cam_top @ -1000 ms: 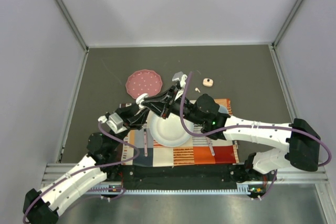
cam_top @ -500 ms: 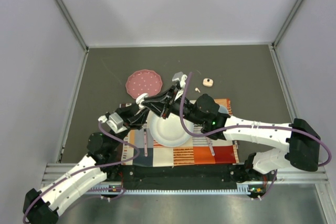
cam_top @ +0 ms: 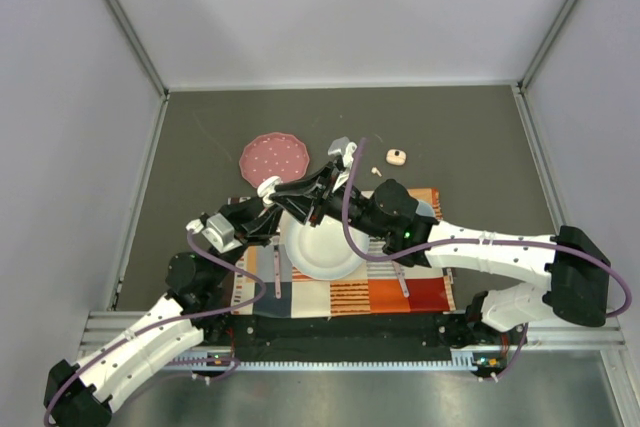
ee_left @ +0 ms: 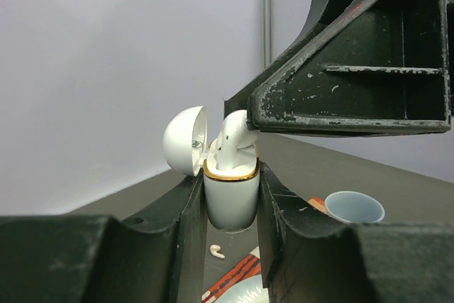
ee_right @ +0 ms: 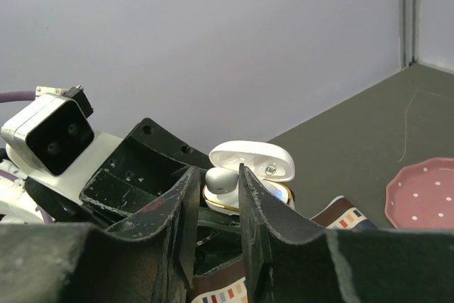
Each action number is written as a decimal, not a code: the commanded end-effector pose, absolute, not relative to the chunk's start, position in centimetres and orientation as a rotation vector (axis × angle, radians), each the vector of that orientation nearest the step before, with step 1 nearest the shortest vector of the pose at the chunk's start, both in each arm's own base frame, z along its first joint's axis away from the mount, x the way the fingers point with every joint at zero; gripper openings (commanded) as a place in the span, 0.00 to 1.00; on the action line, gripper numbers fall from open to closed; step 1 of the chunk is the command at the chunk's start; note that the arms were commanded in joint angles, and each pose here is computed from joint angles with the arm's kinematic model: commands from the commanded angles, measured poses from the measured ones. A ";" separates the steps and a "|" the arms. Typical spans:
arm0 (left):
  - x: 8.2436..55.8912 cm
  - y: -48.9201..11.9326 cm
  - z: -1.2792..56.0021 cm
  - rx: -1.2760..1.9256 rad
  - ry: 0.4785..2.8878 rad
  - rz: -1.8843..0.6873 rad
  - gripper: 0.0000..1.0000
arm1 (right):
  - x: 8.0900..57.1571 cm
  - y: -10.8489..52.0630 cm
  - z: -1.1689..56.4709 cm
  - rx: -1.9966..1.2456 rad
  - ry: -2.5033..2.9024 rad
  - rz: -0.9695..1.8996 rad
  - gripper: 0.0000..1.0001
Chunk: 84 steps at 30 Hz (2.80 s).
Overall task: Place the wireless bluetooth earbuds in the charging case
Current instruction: Insert the left earbud into the left side groove of the charging case, then close the charging case with the earbuds.
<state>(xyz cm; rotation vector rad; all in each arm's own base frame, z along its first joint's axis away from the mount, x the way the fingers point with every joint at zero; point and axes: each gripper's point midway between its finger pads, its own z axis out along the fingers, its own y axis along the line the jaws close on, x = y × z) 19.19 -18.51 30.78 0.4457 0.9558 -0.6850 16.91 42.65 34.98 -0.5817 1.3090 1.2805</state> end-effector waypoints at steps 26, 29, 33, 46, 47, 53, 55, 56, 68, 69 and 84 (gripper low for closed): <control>19.1 -18.0 31.8 0.418 0.920 -0.673 0.00 | 16.5 41.1 38.9 -0.540 1.246 1.263 0.48; 19.2 -17.9 31.7 0.416 0.924 -0.668 0.00 | 16.8 39.9 40.1 -0.532 1.223 1.211 0.62; 19.2 -18.0 31.7 0.415 0.929 -0.679 0.00 | 19.1 37.3 41.7 -0.412 1.240 1.069 0.70; 18.7 -20.2 33.9 0.484 0.959 -0.786 0.00 | 31.3 29.5 39.3 0.138 1.745 1.081 0.99; 18.7 -20.3 34.4 0.487 0.954 -0.792 0.00 | 31.0 29.6 38.6 0.206 1.793 1.177 0.99; 17.8 -21.7 35.4 0.549 0.944 -0.873 0.00 | 29.4 26.0 35.5 0.277 1.812 1.146 0.99; 17.6 -22.0 35.7 0.572 0.936 -0.882 0.00 | 28.7 25.3 35.5 0.299 1.789 1.155 0.99; 17.2 -22.3 36.6 0.594 0.913 -0.898 0.00 | 28.3 25.0 34.6 0.308 1.798 1.161 0.99; 18.1 -25.3 38.1 0.780 0.923 -0.992 0.00 | 25.0 20.0 32.5 0.399 1.635 1.156 0.99; 18.4 -25.5 37.7 0.784 0.932 -0.997 0.00 | 24.9 20.1 32.5 0.379 1.638 1.149 0.99; 16.4 -26.6 33.9 0.813 0.927 -1.206 0.00 | 26.3 22.7 31.6 0.180 1.754 1.066 0.99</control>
